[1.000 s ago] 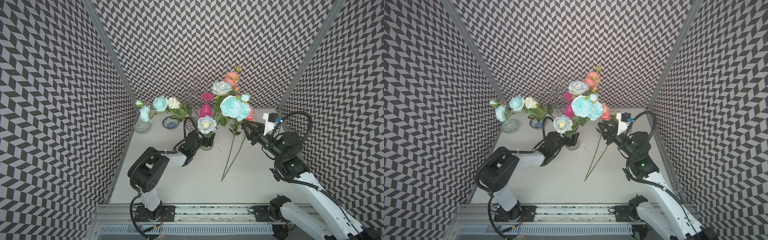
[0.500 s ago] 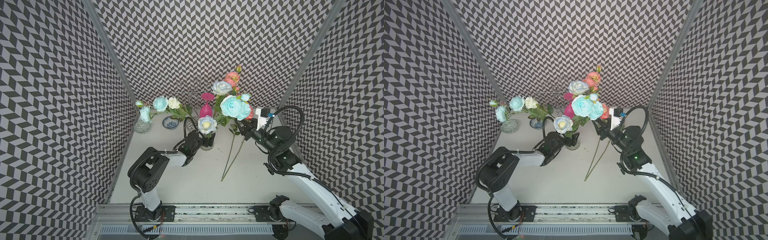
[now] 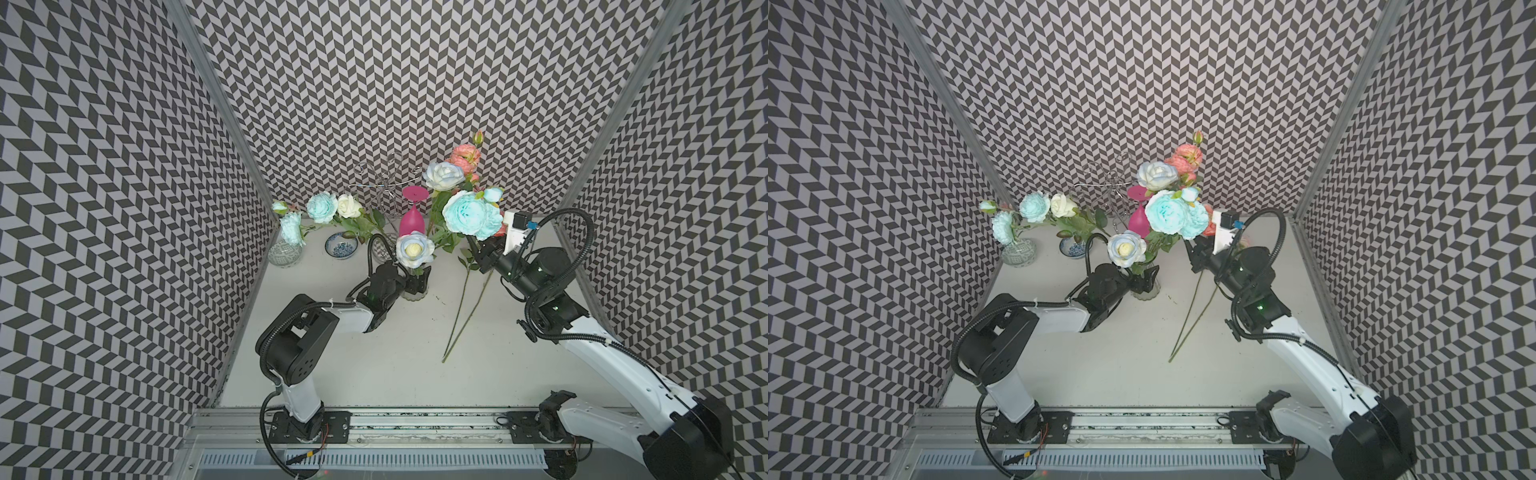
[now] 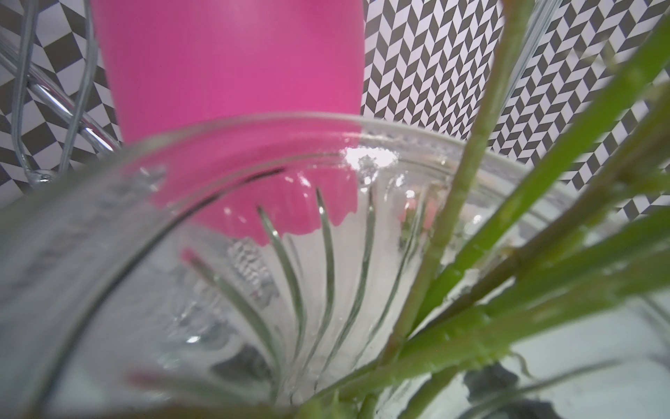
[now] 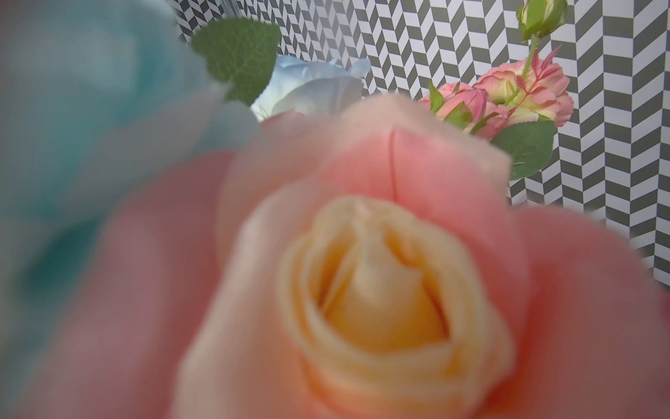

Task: Pick out pink flowers from the vase
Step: Pick up the flower from the vase.

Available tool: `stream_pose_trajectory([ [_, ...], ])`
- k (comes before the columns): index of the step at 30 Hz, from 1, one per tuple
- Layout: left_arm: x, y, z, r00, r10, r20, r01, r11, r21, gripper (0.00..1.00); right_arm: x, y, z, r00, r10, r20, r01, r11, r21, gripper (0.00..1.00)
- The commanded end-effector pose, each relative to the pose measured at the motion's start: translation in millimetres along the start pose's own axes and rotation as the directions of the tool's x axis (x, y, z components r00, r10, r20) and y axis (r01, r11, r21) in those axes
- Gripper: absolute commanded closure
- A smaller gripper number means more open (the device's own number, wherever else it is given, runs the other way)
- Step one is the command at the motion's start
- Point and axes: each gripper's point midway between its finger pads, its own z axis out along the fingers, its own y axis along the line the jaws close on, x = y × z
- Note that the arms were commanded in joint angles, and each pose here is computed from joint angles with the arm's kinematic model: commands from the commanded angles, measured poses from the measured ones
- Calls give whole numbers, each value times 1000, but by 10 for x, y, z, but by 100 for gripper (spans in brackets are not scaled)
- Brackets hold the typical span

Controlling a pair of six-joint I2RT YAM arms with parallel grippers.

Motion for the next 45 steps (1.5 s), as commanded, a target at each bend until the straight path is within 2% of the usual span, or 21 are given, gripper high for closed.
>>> stream_pose_trajectory([
  [1, 489, -46, -10, 985, -37, -169, 40, 999, 13, 8, -283, 66, 23, 995, -15, 100, 16, 1000, -3, 78],
  [10, 500, -38, -14, 985, -39, -168, 41, 999, 10, 8, -365, 38, 36, 991, -17, 130, 15, 1000, 18, 90],
  [17, 484, -36, -8, 986, -39, -163, 41, 999, 8, 8, -536, 92, -136, 985, -42, 166, 36, 999, 35, 99],
  [24, 472, -36, -13, 986, -40, -160, 41, 999, 7, 8, -662, 141, -349, 983, -56, 173, 46, 997, 62, 100],
  [29, 471, -33, -9, 987, -37, -159, 38, 999, 6, 8, -778, 84, -504, 977, -77, 200, 51, 990, 130, 100],
  [45, 465, -27, 2, 987, -29, -158, 31, 1000, 5, 8, -1605, 385, -1143, 966, -136, 221, 87, 972, 218, 100],
])
